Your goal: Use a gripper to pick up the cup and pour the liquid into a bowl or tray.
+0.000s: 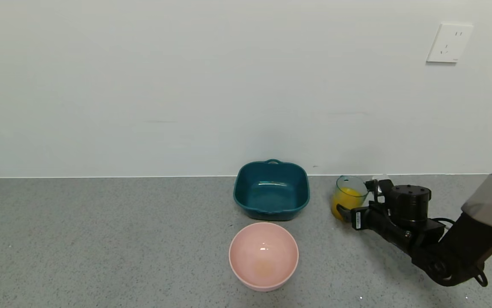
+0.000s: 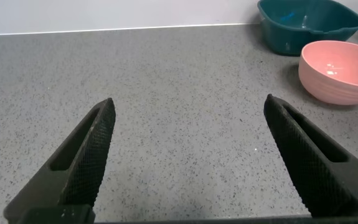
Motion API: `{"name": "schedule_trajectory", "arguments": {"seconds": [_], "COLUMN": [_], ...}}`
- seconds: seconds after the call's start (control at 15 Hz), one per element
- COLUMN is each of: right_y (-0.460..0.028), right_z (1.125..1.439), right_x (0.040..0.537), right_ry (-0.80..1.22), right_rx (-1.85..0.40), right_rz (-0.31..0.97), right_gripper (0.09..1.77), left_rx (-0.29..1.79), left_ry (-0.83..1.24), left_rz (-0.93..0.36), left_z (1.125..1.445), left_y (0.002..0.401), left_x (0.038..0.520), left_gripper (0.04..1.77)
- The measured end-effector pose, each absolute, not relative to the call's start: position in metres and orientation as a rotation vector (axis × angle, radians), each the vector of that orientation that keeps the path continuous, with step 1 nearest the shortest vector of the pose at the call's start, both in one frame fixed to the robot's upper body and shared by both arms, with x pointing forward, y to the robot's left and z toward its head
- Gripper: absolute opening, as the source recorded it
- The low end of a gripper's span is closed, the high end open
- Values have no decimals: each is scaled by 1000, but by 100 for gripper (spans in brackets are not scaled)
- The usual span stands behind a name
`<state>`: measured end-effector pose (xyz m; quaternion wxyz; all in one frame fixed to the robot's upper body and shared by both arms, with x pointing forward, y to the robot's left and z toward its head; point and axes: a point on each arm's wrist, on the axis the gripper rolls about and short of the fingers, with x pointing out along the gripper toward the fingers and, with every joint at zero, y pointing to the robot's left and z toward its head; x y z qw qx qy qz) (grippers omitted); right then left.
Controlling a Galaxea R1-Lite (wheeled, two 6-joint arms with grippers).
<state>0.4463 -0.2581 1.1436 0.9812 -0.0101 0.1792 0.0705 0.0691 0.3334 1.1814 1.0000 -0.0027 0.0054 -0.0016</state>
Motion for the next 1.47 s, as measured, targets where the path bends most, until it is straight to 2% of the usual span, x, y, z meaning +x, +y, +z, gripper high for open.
{"name": "schedule_trajectory", "arguments": {"seconds": [1.47], "right_y": [-241], "right_z": [1109], "right_x": [459], "right_ry": [199], "right_rx": [-5], "right_rz": [137], "right_gripper": [171], "left_rx": [-6], "left_ry": [11], "left_rz": [-3], "left_z": [1181], "left_y": [333], "left_x": [69], "left_gripper": [172]}}
